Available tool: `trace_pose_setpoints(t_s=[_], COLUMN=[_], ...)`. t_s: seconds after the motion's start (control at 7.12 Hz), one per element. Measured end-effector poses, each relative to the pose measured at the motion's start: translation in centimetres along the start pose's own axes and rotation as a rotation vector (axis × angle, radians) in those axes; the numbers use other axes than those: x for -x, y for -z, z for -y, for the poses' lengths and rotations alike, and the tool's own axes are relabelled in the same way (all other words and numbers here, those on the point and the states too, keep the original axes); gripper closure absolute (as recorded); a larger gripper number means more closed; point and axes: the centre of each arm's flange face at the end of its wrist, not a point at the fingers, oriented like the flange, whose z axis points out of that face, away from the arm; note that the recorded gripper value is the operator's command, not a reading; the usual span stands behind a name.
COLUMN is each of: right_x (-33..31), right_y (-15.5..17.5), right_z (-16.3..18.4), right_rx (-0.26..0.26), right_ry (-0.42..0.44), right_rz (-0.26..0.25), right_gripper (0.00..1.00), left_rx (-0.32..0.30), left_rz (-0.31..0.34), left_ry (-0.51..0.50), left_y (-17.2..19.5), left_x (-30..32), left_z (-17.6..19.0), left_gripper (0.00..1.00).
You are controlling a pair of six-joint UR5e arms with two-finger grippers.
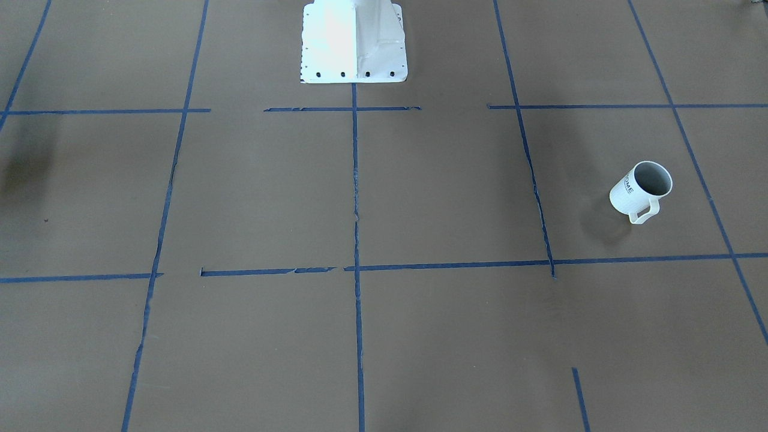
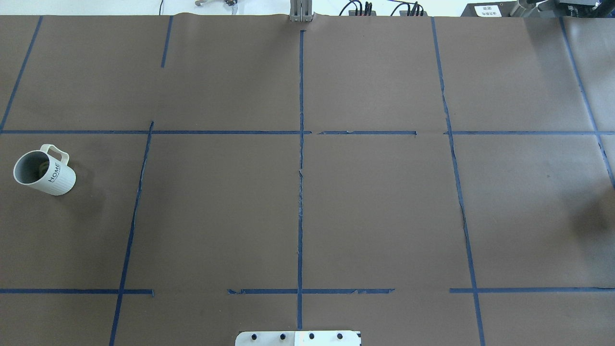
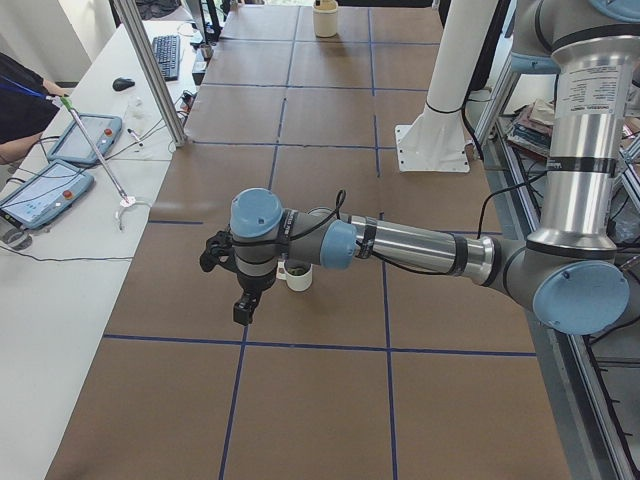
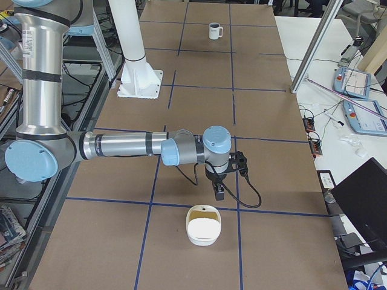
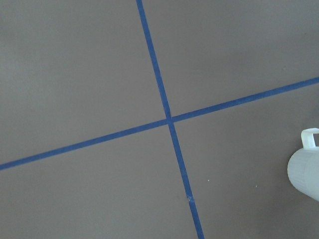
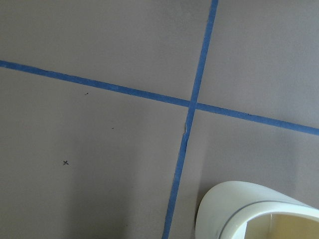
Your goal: Left arm hands cup to right arm to dump lemon
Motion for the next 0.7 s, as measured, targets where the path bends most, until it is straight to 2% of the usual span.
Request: trace_pose_setpoints(t_s=[0.14,0.28,0.7], right_x=[0.0,0.1,0.1], right_y=[0.1,0.1,0.1], right_z=[0.1,0.1,0.1], right_rx=[-0.001,-0.002,-0.003], right_ry=[0.001,0.001,0.003], right_rz=[0.000,0.000,0.000], right_gripper=[0.00,0.00,0.00], left_rx=[-0.015,-0.019,-0.032], left_rz=[-0.005,-0.017,-0.100], left_ry=[0.015,0.077,0.323], left_y=[-1.1,-3.1,-9.2], left_x=[-1.1,-2.8,-10.5], left_z=[0.2,0.0,-0.9], left_gripper=[0.00,0.03,0.20])
